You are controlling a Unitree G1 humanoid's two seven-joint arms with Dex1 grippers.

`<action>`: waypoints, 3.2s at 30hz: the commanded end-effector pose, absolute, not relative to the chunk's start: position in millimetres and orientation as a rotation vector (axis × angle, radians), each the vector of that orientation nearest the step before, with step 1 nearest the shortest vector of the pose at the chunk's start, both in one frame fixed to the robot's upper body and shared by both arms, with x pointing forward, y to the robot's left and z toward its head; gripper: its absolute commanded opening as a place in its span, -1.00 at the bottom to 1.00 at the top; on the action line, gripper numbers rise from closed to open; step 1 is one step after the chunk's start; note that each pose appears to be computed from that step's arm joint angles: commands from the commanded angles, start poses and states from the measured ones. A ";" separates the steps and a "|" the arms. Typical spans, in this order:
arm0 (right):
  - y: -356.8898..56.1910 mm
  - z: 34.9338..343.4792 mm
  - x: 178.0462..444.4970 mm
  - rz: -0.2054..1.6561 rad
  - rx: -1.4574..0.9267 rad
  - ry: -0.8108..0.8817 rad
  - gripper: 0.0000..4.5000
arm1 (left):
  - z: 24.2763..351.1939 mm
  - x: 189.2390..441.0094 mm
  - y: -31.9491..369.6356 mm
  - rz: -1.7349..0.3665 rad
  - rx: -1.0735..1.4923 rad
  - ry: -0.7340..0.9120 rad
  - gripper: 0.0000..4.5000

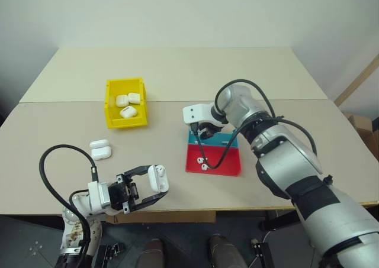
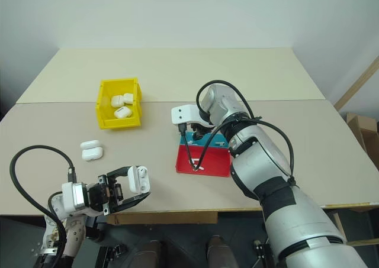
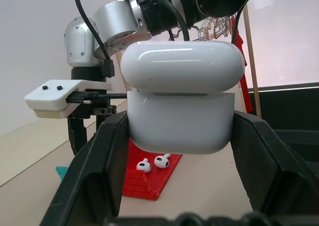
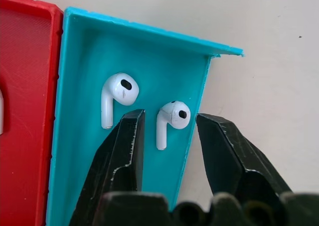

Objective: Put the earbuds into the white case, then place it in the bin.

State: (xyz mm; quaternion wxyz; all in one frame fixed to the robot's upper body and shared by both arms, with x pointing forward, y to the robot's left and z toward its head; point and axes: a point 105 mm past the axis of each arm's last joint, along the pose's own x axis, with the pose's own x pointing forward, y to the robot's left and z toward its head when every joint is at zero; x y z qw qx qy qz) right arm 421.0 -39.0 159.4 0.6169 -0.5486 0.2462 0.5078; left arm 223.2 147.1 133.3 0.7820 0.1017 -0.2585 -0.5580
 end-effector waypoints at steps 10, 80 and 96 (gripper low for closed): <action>-30.7 171.6 424.0 1.143 -1.281 0.524 -0.13 | 142.6 223.2 146.0 -1.196 0.237 -0.590 0.23; -90.5 302.4 377.4 1.035 -0.767 -0.086 -0.61 | 179.8 237.6 127.9 -1.188 0.116 -0.685 0.23; -115.8 308.8 228.8 1.166 -0.358 -0.628 -0.61 | 216.6 248.1 78.0 -1.444 -0.040 -0.674 0.23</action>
